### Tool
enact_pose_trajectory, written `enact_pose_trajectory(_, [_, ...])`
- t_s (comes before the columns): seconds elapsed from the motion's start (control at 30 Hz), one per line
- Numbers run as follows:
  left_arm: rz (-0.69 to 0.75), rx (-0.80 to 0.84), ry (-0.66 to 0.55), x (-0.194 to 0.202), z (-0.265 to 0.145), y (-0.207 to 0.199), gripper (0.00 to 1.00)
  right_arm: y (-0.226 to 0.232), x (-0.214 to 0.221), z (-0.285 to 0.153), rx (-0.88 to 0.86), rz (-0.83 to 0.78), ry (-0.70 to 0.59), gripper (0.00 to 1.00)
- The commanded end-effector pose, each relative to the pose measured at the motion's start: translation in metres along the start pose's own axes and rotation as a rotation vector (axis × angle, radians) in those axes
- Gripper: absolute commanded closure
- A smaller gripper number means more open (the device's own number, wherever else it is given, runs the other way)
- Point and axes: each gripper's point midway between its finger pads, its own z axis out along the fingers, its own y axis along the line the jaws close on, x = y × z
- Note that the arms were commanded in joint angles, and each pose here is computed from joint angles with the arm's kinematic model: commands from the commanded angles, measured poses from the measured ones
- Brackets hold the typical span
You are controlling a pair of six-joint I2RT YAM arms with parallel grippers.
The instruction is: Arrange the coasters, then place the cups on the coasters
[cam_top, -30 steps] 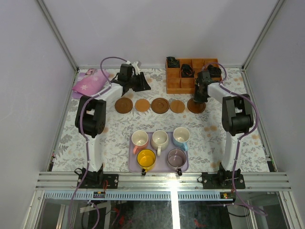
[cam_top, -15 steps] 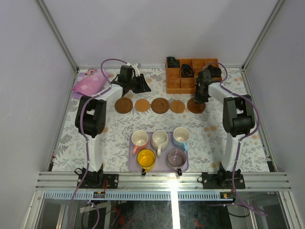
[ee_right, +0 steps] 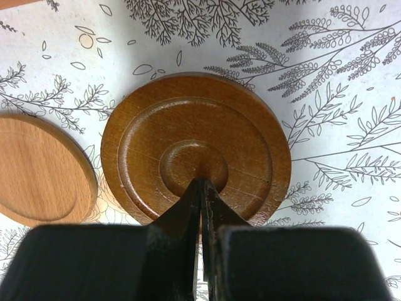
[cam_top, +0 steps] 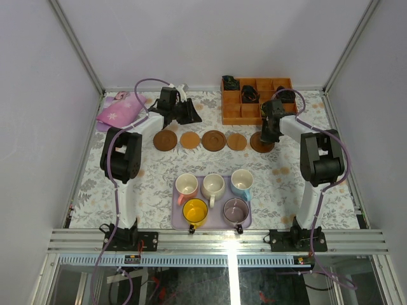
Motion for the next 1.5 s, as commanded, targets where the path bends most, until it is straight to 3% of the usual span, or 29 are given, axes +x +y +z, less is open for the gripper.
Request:
enact_pose_trajectory(0.0, [0.028, 0.044, -0.057, -0.017, -0.008, -0.014, 0.70, -0.003, 0.009, -0.010, -0.001, 0.005, 0.016, 1.00])
enact_pose_trajectory(0.4, [0.038, 0.021, -0.067, -0.019, -0.007, -0.009, 0.70, 0.013, -0.041, -0.015, -0.036, -0.025, -0.096, 1.00])
enact_pose_trajectory(0.73, [0.059, 0.025, -0.090, -0.027, -0.013, -0.015, 0.70, 0.036, -0.102, -0.070, -0.120, -0.024, -0.278, 1.00])
enact_pose_trajectory(1.2, [0.068, 0.019, -0.059, -0.005, -0.032, -0.016, 0.70, 0.020, -0.028, -0.072, -0.120, -0.019, -0.162, 1.00])
enact_pose_trajectory(1.33, [0.094, -0.013, -0.067, -0.002, -0.046, -0.015, 0.70, 0.006, -0.025, -0.089, -0.072, -0.025, -0.205, 0.99])
enact_pose_trajectory(1.47, [0.126, -0.071, -0.091, -0.001, -0.065, -0.012, 0.68, -0.005, -0.037, -0.117, -0.026, -0.033, -0.292, 0.90])
